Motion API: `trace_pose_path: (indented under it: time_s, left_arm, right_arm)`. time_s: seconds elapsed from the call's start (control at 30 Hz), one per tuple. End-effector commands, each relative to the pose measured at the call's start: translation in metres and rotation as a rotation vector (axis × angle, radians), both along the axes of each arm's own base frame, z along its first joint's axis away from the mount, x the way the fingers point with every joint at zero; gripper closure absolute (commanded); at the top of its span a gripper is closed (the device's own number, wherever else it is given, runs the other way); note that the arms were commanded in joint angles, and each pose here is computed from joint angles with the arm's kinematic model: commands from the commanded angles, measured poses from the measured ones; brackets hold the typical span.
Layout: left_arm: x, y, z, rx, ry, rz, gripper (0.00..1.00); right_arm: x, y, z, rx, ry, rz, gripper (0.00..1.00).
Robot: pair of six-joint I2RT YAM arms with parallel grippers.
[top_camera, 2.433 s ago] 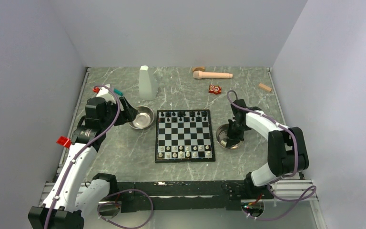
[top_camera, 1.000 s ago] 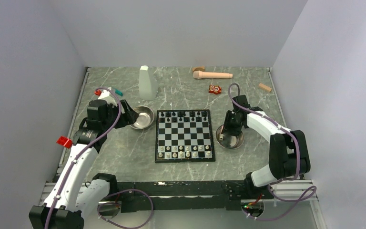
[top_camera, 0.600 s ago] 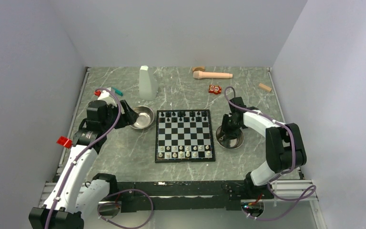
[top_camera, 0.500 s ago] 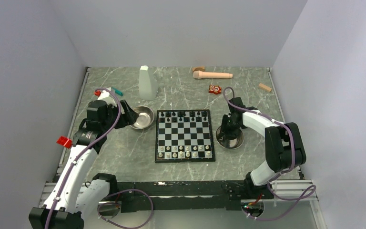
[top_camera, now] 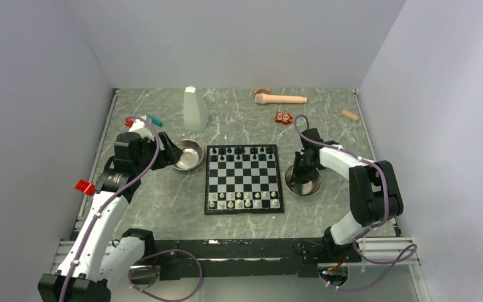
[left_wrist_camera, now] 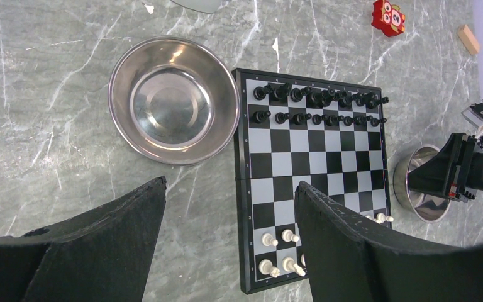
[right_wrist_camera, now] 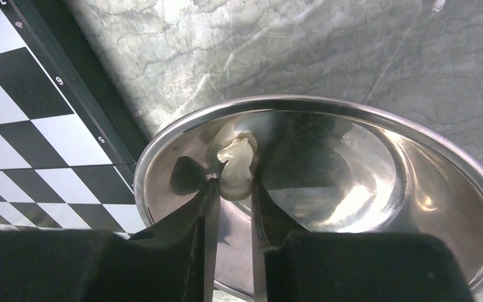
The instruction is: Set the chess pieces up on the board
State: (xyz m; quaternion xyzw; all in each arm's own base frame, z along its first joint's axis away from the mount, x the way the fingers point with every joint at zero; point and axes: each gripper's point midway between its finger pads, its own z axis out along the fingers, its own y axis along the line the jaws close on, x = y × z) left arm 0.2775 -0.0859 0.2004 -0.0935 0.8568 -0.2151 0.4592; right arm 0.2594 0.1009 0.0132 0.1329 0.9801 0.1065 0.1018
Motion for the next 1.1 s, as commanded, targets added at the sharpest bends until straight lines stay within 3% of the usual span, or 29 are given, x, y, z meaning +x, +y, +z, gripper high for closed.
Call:
trace_pose_path:
  time_s: [0.0, 0.3, 0.5, 0.77, 1.07]
  left_arm:
    - [0.004, -0.002, 0.012, -0.018, -0.039, -0.005, 0.21]
    - [0.007, -0.005, 0.015, -0.028, -0.045, -0.016, 0.21]
    - [0.009, -0.017, 0.025, -0.063, -0.061, -0.077, 0.21]
    - [0.01, -0.058, 0.05, -0.168, -0.084, -0.218, 0.21]
    - [0.005, -0.15, 0.087, -0.309, -0.07, -0.439, 0.24]
  right_arm:
    - [0.009, -0.006, 0.001, -0.046, -0.029, -0.006, 0.81]
    - [0.013, -0.01, 0.019, -0.056, -0.107, 0.012, 0.92]
    - [0.017, -0.003, 0.04, -0.008, -0.246, 0.083, 0.96]
    - [0.013, 0.03, 0.094, 0.126, -0.568, 0.249, 0.95]
    - [-0.013, 0.058, 0.18, 0.299, -1.007, 0.392, 0.95]
